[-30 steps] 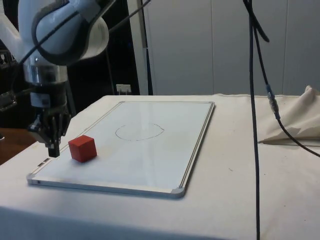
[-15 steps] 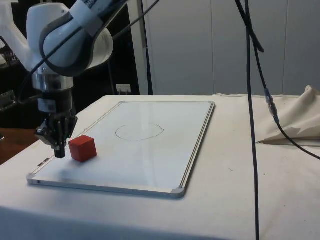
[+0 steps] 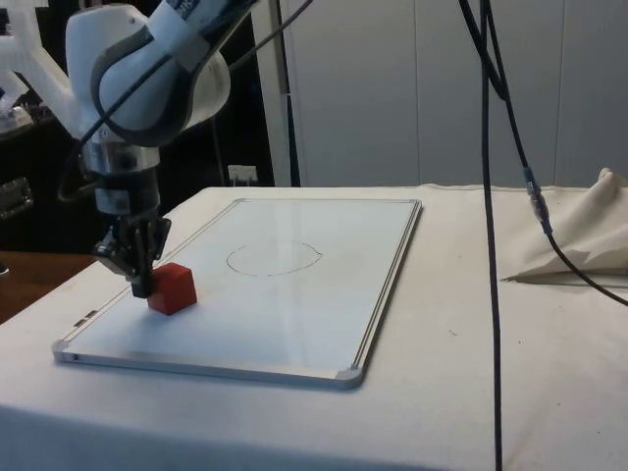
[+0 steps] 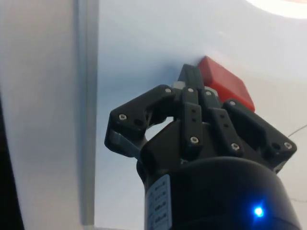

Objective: Push the cube into the marked area.

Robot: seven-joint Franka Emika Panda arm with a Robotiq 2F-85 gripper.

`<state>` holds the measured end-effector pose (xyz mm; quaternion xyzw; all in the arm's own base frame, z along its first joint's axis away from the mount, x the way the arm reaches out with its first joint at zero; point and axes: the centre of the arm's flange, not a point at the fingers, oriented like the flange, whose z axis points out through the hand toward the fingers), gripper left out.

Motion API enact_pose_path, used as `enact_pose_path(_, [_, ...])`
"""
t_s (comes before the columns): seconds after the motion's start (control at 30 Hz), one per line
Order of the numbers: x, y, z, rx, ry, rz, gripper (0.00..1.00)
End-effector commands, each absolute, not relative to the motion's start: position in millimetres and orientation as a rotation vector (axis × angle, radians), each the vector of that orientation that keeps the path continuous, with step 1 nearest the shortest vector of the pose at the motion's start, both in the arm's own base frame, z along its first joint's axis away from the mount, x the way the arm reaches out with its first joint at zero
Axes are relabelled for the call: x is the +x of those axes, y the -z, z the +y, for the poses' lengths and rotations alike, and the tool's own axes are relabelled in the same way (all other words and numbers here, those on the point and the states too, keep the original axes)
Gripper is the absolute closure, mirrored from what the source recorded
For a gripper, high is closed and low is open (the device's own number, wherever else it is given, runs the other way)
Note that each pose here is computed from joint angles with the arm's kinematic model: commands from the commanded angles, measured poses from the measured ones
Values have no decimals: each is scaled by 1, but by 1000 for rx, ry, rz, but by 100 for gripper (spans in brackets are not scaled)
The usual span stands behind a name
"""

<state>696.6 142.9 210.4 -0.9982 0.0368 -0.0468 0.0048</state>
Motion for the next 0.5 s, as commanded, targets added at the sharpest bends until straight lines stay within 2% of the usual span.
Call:
enact_pose_path(0.0, [695, -206, 139, -3133, 130, 117, 100])
enact_pose_path(0.47, [690, -207, 114, -3206, 70, 117, 100])
